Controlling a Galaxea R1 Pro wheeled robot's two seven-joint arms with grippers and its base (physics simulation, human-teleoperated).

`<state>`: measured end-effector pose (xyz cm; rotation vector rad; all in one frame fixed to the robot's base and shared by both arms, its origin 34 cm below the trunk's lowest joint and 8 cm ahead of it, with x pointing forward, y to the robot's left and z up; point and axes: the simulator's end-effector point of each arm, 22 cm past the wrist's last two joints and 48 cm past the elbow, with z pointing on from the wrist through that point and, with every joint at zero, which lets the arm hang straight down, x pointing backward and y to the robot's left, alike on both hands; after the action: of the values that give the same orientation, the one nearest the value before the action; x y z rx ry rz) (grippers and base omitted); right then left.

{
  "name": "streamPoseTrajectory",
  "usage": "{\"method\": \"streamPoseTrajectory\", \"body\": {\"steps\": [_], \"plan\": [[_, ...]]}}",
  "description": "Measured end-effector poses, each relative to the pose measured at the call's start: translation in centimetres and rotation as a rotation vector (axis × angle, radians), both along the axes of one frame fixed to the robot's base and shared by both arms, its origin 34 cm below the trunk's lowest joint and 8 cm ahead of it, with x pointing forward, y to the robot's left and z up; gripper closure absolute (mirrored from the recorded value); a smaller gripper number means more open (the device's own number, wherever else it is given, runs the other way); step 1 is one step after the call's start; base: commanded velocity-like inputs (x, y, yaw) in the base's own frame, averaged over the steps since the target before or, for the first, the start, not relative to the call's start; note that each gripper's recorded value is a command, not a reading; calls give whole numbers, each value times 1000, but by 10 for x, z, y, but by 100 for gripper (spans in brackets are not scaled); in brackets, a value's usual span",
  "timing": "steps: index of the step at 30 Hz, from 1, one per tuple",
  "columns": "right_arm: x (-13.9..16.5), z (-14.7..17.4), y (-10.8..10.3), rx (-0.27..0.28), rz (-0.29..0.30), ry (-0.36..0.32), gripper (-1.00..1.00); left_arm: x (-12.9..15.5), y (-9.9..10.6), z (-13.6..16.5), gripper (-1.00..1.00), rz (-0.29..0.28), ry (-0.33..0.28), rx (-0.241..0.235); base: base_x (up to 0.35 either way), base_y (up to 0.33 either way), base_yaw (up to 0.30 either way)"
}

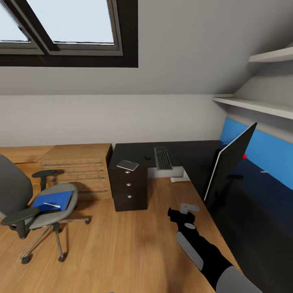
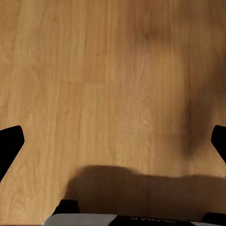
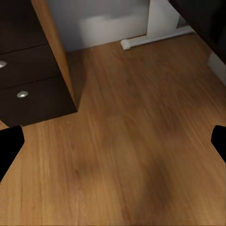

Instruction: In the bedroom, organize the workspace by keeping the computer under the desk, ensuring the monitor is on the desk, placing the keyboard on the desk next to the monitor, placing the mouse on the desk next to the keyboard, moving the folder from the swivel chair onto the desk next to the mouse, stacking the notebook on top of the folder with the pen on top of the notebook, and positioning the swivel chair next to the desk.

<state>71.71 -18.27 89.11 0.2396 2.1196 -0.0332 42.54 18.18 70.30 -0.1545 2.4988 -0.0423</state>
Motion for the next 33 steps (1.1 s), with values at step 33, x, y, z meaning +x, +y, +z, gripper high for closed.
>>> {"method": "streamPoseTrajectory", "body": {"steps": [33], "plan": [[13, 30, -20, -155, 31, -137, -100, -14, 3, -12, -100, -7, 36, 14, 203, -22, -44]]}}
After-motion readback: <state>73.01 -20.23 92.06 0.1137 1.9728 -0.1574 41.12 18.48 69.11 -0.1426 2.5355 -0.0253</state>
